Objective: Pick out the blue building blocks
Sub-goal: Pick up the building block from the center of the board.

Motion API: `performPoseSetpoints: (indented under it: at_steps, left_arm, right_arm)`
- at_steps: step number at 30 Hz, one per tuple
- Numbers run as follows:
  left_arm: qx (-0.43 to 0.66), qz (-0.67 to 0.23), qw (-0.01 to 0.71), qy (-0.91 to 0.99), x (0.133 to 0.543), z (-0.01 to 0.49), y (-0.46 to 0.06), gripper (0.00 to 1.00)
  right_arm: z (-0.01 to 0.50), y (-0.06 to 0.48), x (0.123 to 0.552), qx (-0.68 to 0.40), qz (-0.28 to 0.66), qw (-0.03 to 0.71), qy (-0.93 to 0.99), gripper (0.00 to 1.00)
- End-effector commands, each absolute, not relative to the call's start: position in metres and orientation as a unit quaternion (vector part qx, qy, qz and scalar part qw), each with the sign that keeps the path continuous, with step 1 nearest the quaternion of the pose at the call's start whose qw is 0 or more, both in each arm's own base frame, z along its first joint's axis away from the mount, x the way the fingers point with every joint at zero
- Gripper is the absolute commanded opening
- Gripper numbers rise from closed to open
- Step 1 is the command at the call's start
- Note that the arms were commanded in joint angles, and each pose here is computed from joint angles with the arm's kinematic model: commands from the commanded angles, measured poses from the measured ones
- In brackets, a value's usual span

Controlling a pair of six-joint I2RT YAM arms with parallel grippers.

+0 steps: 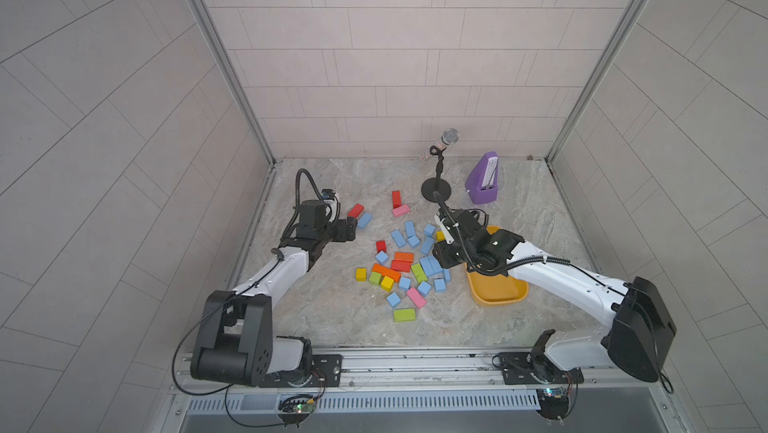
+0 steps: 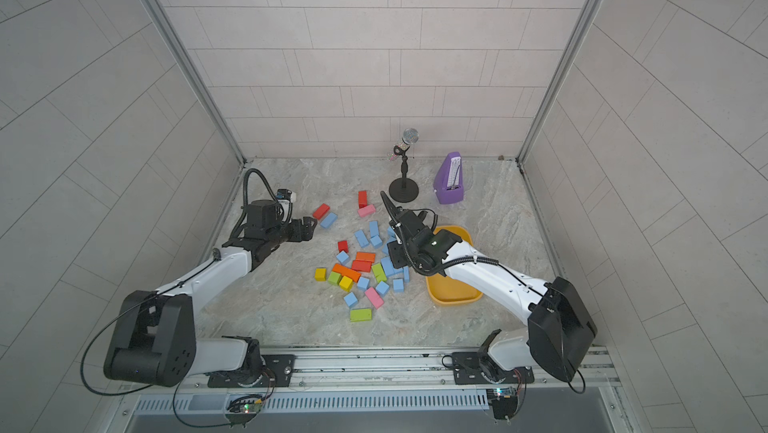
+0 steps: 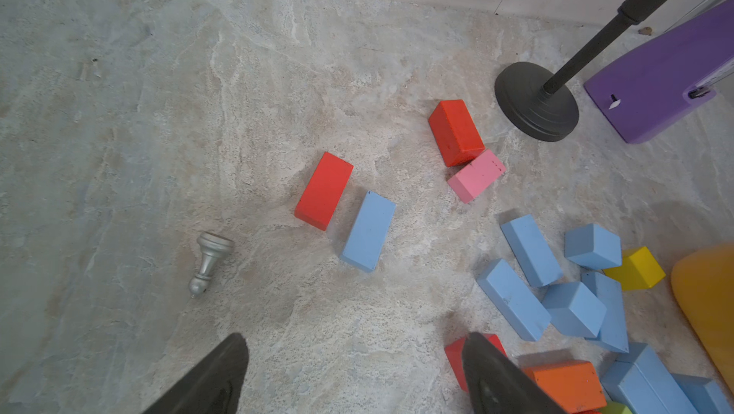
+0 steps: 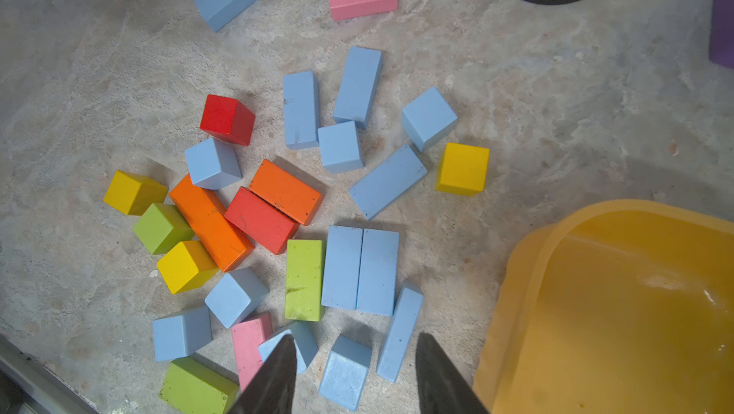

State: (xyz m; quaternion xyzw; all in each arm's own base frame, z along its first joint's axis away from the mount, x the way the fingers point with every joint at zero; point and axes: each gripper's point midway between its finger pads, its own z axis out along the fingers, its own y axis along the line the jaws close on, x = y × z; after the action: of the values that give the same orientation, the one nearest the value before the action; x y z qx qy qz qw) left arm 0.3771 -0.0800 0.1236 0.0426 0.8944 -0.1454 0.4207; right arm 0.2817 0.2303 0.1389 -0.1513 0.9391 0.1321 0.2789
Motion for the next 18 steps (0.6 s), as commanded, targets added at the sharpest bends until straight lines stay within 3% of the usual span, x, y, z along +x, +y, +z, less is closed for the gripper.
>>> performPoseSetpoints:
  at_steps: [1,13,18]
  left_arm:
    - [0.048,-0.152,0.432,0.887,0.376,0.135,-0.083,0.89]
    - [0.049,-0.152,0.428,0.89,0.375,0.129,-0.083,0.89]
    - [0.051,-0.155,0.43,0.888,0.375,0.131,-0.085,0.89]
  right_arm:
    - [0.123,0.235,0.277,-0.147,0.124,0.255,0.948,0.51]
    - [0.069,0.234,0.263,-0.163,0.059,0.147,0.974,0.55]
    - [0.063,0.219,0.265,-0.147,0.029,0.155,0.977,0.55]
